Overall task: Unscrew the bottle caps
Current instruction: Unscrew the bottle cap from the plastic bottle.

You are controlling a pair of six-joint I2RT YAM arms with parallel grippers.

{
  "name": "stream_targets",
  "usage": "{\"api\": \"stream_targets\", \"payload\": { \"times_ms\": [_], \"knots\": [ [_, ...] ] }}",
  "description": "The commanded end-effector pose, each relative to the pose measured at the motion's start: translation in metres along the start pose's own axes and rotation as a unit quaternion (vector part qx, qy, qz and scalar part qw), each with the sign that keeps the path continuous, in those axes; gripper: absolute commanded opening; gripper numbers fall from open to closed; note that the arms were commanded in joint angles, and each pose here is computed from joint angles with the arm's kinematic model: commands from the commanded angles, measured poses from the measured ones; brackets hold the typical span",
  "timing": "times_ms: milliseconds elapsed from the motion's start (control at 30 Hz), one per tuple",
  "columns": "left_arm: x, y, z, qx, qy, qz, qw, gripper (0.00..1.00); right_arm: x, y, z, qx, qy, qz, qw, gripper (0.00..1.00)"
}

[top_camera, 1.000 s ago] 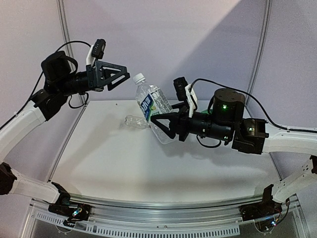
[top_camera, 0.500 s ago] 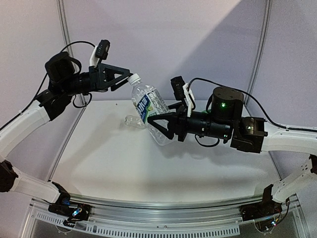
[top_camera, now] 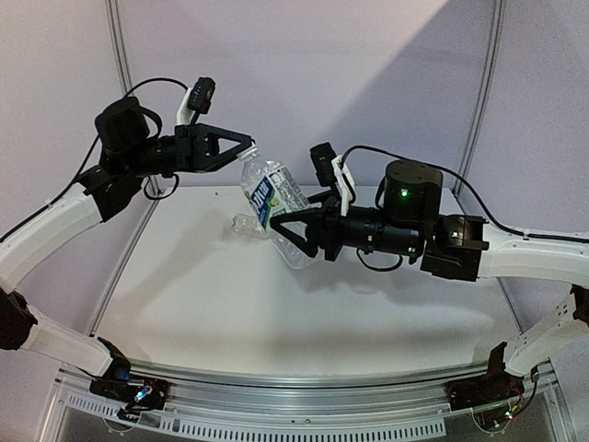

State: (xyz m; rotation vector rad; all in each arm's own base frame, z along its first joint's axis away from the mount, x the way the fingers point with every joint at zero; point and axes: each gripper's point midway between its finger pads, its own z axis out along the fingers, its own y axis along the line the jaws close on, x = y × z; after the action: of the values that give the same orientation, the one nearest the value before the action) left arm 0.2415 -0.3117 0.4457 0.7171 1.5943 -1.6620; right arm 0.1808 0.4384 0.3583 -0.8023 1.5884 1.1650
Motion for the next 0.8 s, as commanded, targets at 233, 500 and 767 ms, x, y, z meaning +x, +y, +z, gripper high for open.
{"api": "stream_targets", "payload": {
  "times_ms": [233,500,767],
  "knots": [
    [0.011,0.055,0.019,-0.106,0.017,-0.097,0.989,0.02,-0.021,-0.027,0.013,0.092,-0.007,-0.043,0.995,0.00],
    [0.032,0.121,0.006,-0.313,0.006,-0.229,0.922,0.05,0.009,-0.082,0.039,0.320,0.110,-0.209,0.918,0.00],
    [0.034,0.123,0.000,-0.331,-0.001,-0.244,0.912,0.11,0.019,-0.074,0.049,0.306,0.116,-0.223,0.918,0.00]
  ]
}}
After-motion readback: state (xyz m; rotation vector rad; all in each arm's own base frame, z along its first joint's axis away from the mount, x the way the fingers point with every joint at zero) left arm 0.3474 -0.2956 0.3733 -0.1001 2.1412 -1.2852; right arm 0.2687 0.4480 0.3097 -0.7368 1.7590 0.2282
